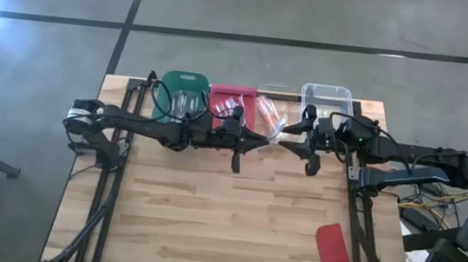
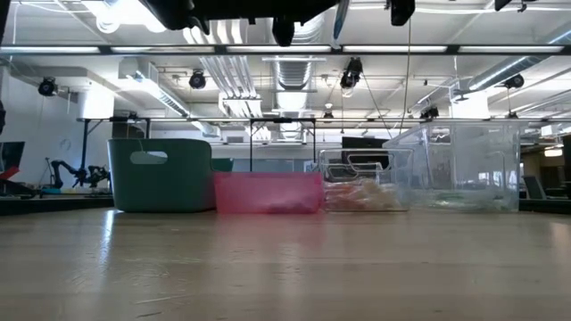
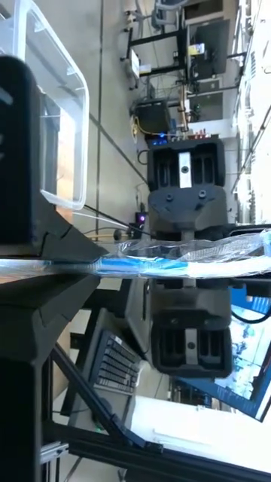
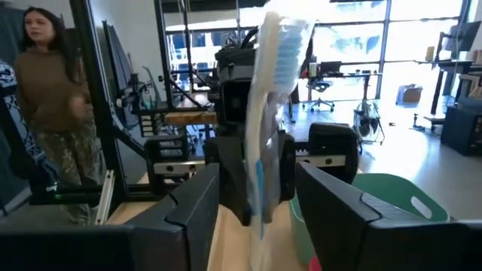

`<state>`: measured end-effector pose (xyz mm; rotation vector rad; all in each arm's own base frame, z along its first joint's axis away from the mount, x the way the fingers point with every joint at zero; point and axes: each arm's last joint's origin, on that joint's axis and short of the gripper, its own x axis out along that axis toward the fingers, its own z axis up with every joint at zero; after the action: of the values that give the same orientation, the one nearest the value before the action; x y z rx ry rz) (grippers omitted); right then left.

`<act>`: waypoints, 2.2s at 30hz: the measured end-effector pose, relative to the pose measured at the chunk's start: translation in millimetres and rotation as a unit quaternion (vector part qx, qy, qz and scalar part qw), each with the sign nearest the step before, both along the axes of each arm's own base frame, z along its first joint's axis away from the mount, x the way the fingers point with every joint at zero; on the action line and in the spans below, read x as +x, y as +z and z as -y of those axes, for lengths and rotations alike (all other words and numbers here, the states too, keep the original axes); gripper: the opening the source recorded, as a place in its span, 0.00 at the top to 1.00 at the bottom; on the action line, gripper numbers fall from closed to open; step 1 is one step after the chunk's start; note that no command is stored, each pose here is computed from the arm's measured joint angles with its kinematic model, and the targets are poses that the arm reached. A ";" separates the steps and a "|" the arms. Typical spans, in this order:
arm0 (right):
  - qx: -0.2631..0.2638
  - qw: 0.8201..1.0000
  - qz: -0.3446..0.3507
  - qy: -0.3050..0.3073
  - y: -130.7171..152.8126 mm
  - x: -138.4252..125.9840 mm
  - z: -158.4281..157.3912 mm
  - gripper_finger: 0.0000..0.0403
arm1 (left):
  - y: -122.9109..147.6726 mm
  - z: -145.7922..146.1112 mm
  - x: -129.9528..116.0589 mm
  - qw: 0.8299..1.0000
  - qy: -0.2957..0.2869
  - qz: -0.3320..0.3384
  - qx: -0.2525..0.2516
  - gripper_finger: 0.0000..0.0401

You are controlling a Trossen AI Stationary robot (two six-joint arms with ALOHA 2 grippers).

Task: Pick & Place Toothbrushes
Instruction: Put the blue toothbrush into the red bin

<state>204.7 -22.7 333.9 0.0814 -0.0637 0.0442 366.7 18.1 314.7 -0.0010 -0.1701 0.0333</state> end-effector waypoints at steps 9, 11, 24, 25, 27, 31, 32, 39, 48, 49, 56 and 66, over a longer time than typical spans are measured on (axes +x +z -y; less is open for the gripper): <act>0.000 1.000 0.001 -0.001 -4.0 20.2 2.8 0.53 | 2.4 0.0 0.3 1.000 0.000 0.004 0.004 0.95; 0.000 1.000 0.001 -0.001 -5.1 25.1 3.5 0.53 | 2.3 0.1 0.3 1.000 0.000 0.004 0.004 0.95; 0.001 1.000 0.010 0.002 1.1 27.4 3.5 0.92 | 2.3 0.0 0.2 1.000 0.000 0.004 0.005 0.94; 0.001 1.000 0.010 0.003 1.0 27.5 3.5 0.94 | 2.2 0.0 0.2 1.000 0.000 0.003 0.004 0.93; 0.009 1.000 0.008 0.002 0.7 27.6 3.7 0.95 | 2.1 0.0 0.3 1.000 0.000 0.002 0.005 0.93; 0.033 0.999 -0.013 0.001 -1.3 24.1 3.8 0.96 | 0.8 0.0 0.7 0.999 0.005 -0.014 0.039 0.88; 0.038 0.999 -0.018 0.001 -0.9 21.6 3.5 0.96 | 1.2 0.0 0.8 0.998 0.007 -0.017 0.053 0.86; 0.079 0.996 -0.048 0.000 4.9 -5.6 -0.3 0.96 | 4.4 1.9 1.9 0.986 0.020 -0.067 0.149 0.71; 0.172 0.977 -0.123 -0.017 -3.2 -28.2 -0.3 0.96 | -7.0 19.2 3.9 0.822 0.067 -0.156 0.543 0.56; 0.181 0.974 -0.133 -0.019 -5.0 -28.8 0.7 0.96 | -8.4 23.4 4.7 0.778 0.062 -0.154 0.606 0.55; 0.253 0.953 -0.159 0.046 -10.0 -21.5 5.4 0.96 | -15.8 44.0 8.0 0.502 0.036 -0.126 0.855 0.55; 0.271 0.949 -0.148 0.068 -12.6 -3.4 8.3 0.96 | -20.8 45.5 13.7 0.435 0.041 -0.125 0.891 0.55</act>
<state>201.3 -31.0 321.3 0.6422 0.2343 0.1505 380.5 -27.4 293.9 2.2132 0.1811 -0.0681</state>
